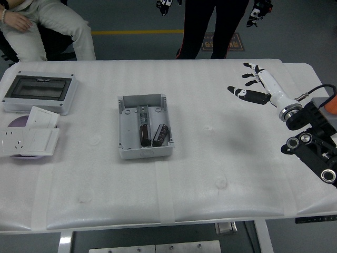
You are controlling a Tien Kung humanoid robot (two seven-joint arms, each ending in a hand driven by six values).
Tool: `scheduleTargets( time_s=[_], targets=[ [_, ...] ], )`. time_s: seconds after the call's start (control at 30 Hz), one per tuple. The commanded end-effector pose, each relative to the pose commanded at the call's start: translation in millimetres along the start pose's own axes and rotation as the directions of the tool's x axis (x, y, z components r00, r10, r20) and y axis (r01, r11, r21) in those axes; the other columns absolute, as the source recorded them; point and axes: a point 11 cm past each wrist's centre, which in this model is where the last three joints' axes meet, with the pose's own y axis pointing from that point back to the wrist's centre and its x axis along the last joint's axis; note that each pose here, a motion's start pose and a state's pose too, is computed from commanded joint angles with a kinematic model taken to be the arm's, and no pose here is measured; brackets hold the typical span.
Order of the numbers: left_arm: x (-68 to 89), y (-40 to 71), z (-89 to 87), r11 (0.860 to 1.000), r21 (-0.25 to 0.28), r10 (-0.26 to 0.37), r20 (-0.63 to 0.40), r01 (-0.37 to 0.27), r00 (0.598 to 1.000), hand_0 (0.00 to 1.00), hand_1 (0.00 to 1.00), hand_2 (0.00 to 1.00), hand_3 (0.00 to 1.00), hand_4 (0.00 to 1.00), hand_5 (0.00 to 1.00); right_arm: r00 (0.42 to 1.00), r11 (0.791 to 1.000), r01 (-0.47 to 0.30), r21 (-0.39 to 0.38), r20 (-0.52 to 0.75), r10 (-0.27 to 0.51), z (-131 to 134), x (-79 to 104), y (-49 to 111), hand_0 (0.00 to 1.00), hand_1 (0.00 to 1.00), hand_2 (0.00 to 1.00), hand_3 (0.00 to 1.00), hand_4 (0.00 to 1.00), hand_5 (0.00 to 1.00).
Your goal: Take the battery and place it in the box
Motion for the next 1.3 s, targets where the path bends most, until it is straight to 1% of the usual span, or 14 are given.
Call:
scheduleTargets(
  time_s=[0.1,0.3,0.4,0.6,0.8,0.97,1.3],
  targets=[
    [-0.1,-0.1,-0.3,1.000,0.001,0.001,0.000,-0.001,1.000,0.376,0.582,0.446,0.435,0.729,0.464,0.999,1.000,-0.028,-0.015,0.032,0.028,6,5.7,0.8,0.896,0.660,0.791,0.941,0.901,0.534],
    [0.0,-0.1,-0.1,1.000,0.001,0.002,0.001,-0.002,1.000,0.378,0.582,0.448,0.437,0.734,0.468,0.997,0.997,-0.057,-0.045,0.051,0.059,18,14.2,3.8,0.896,0.661,0.797,0.933,0.899,0.533],
    [-0.2,0.0,0.3,1.000,0.001,0.002,0.002,-0.002,1.000,0.379,0.583,0.448,0.438,0.734,0.468,0.995,0.995,-0.078,-0.065,0.057,0.082,26,22.5,6.6,0.898,0.667,0.801,0.934,0.899,0.536],
    [1.0,0.7,1.5,1.000,-0.002,0.004,0.000,-0.004,1.000,0.380,0.581,0.450,0.438,0.736,0.468,0.989,0.985,-0.128,-0.112,0.062,0.135,46,44.7,16.5,0.899,0.668,0.802,0.933,0.898,0.534],
    [1.6,1.3,3.1,1.000,-0.005,0.005,-0.001,-0.005,1.000,0.380,0.584,0.452,0.438,0.734,0.467,0.981,0.977,-0.161,-0.142,0.082,0.174,59,57.2,24.6,0.895,0.670,0.803,0.932,0.899,0.537],
    [3.2,2.3,4.9,1.000,-0.007,0.008,0.002,-0.008,1.000,0.380,0.584,0.452,0.438,0.734,0.467,0.976,0.973,-0.172,-0.154,0.107,0.189,64,58.9,28.0,0.895,0.670,0.803,0.932,0.899,0.537],
    [8.3,4.0,5.3,1.000,-0.007,0.019,0.004,-0.019,1.000,0.380,0.583,0.452,0.434,0.732,0.459,0.973,0.972,-0.167,-0.164,0.129,0.189,67,52.4,30.6,0.888,0.668,0.807,0.928,0.903,0.544]
  ],
)
